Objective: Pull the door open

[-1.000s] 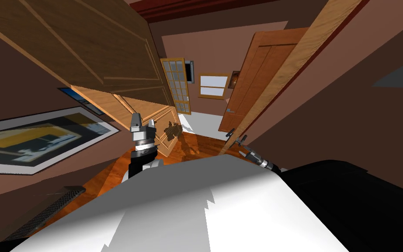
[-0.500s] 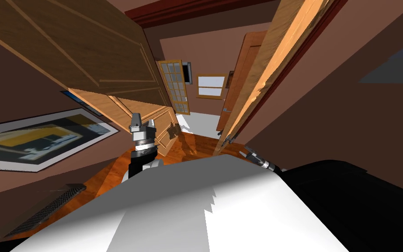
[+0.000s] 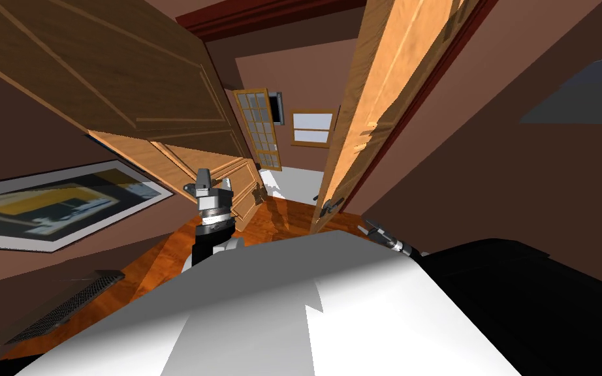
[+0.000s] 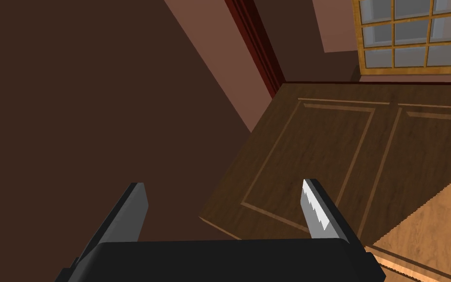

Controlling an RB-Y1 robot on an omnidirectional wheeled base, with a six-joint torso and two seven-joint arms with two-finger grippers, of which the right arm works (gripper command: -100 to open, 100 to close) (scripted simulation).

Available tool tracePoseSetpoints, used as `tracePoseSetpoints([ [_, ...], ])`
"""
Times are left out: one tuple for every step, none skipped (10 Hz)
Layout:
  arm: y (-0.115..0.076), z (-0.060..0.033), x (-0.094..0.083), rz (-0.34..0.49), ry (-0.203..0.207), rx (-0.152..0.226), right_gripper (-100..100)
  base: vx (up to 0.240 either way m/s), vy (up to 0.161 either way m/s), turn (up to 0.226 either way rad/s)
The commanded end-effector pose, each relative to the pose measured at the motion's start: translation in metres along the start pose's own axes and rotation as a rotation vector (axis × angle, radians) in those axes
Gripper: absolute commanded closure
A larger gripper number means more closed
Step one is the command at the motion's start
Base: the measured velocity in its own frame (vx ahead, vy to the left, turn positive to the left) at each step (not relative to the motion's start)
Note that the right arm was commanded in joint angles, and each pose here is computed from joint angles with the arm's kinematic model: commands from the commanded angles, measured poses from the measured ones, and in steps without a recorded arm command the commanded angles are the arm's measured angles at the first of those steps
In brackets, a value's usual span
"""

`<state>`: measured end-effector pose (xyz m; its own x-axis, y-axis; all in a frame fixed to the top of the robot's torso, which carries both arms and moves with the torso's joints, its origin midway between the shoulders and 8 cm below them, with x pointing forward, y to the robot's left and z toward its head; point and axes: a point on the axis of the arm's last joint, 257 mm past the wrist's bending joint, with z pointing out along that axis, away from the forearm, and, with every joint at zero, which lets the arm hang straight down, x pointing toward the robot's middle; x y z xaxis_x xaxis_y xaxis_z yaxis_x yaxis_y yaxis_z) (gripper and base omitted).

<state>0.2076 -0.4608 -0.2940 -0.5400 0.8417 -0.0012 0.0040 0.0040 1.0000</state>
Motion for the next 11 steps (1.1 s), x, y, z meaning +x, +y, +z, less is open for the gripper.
tracePoseSetpoints([
  [0.0,0.0,0.0,0.0,0.0,0.0,-100,-0.031,-0.08,0.012],
  [-0.002,0.0001,-0.002,0.0,-0.008,0.007,-100,0.031,0.098,0.009],
  [-0.002,0.0002,-0.003,0.0,-0.01,0.009,-100,0.054,0.181,-0.006],
  [-0.004,0.0004,-0.005,0.0,-0.017,0.015,-100,0.046,0.215,-0.001],
  [-0.005,0.0007,-0.007,0.0,-0.024,0.021,-100,0.09,0.222,0.001],
  [-0.007,0.0009,-0.01,0.0,-0.033,0.028,-100,0.093,0.204,0.009],
  [-0.008,0.0012,-0.012,0.0,-0.041,0.035,-100,0.055,0.192,0.023],
  [-0.011,0.0017,-0.016,0.0,-0.054,0.044,-100,0.046,0.202,0.033],
  [-0.013,0.0022,-0.021,0.001,-0.067,0.053,-100,0.092,0.18,0.043],
  [-0.015,0.0028,-0.025,0.001,-0.08,0.061,-100,0.095,0.141,0.054],
  [-0.016,0.0032,-0.027,0.001,-0.089,0.066,-100,0.062,0.106,0.045],
])
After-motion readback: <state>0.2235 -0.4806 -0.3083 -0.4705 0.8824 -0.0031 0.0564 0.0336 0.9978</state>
